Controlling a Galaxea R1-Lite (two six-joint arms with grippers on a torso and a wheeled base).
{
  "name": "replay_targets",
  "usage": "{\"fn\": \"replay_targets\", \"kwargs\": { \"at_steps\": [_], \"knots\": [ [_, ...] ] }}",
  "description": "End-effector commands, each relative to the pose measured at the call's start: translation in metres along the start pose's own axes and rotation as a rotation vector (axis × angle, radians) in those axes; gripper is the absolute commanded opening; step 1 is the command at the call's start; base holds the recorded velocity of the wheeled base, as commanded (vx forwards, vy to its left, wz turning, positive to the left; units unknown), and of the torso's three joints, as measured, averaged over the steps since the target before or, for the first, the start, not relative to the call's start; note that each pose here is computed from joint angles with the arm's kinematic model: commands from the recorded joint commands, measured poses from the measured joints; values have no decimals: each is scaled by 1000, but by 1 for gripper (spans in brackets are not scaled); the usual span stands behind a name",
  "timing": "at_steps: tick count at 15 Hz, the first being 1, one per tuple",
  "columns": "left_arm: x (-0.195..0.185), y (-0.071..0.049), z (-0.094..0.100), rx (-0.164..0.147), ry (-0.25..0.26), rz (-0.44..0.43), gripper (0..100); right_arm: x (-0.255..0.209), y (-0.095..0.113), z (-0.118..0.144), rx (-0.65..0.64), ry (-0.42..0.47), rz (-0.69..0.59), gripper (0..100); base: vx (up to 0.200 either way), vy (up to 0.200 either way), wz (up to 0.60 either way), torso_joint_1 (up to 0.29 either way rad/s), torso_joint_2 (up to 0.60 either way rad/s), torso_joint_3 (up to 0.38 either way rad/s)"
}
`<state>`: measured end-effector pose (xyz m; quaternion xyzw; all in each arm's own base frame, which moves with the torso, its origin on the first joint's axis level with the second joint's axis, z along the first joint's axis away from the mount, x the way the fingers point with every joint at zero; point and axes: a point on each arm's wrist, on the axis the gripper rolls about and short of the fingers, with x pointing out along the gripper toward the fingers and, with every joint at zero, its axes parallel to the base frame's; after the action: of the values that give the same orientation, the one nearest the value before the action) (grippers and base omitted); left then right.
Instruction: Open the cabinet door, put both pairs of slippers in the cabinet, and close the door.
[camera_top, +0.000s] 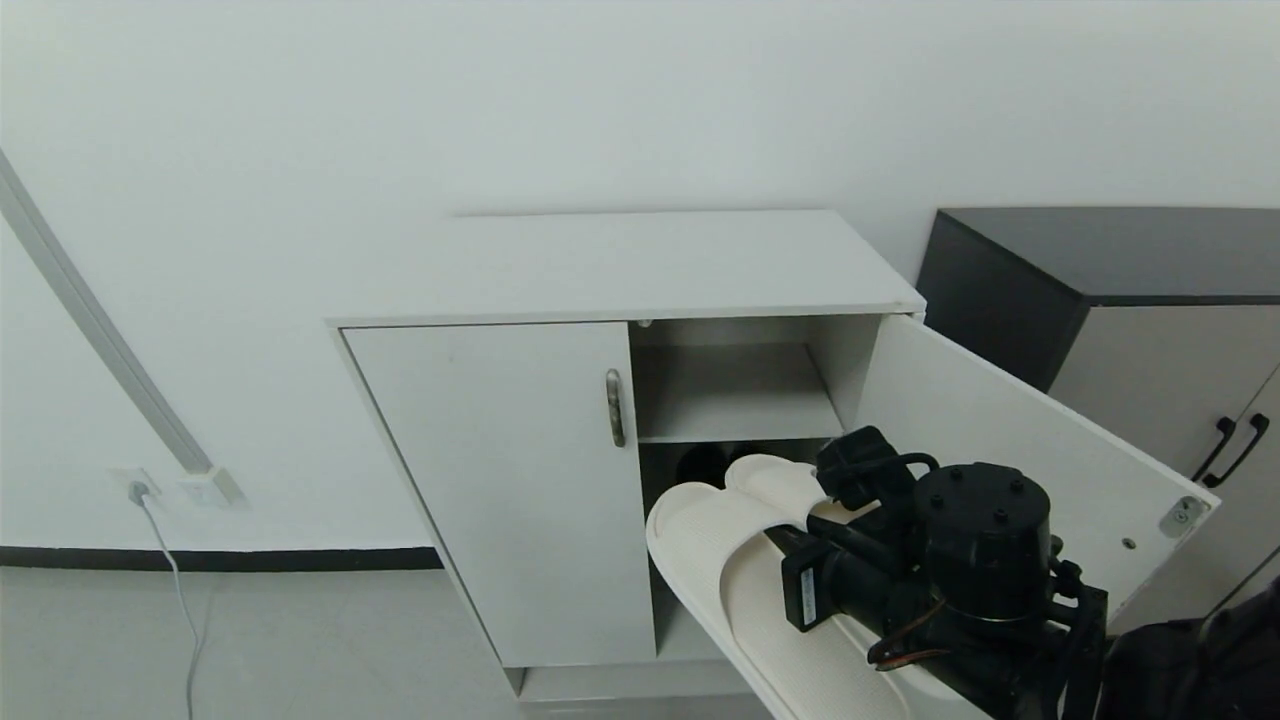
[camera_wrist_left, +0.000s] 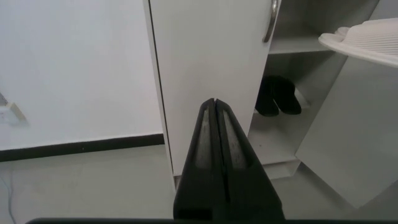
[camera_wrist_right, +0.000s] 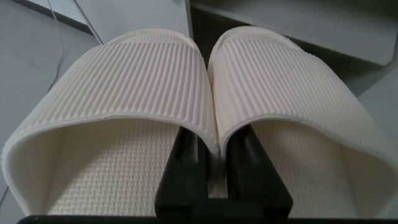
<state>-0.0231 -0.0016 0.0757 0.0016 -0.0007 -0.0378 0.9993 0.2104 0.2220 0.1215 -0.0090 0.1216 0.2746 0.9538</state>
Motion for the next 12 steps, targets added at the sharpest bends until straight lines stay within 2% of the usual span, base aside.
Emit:
{"fn": "replay_targets", "kwargs": {
  "at_steps": [1, 12],
  "knots": [
    [0, 0, 0, 0, 1, 0, 0, 0, 0, -1, -1, 3, 0, 0, 0, 0, 0, -163, 491, 315],
    [0, 0, 0, 0, 1, 0, 0, 3, 0, -5, -3, 16, -1, 0, 0, 0, 0, -121, 468, 345]
  ]
}}
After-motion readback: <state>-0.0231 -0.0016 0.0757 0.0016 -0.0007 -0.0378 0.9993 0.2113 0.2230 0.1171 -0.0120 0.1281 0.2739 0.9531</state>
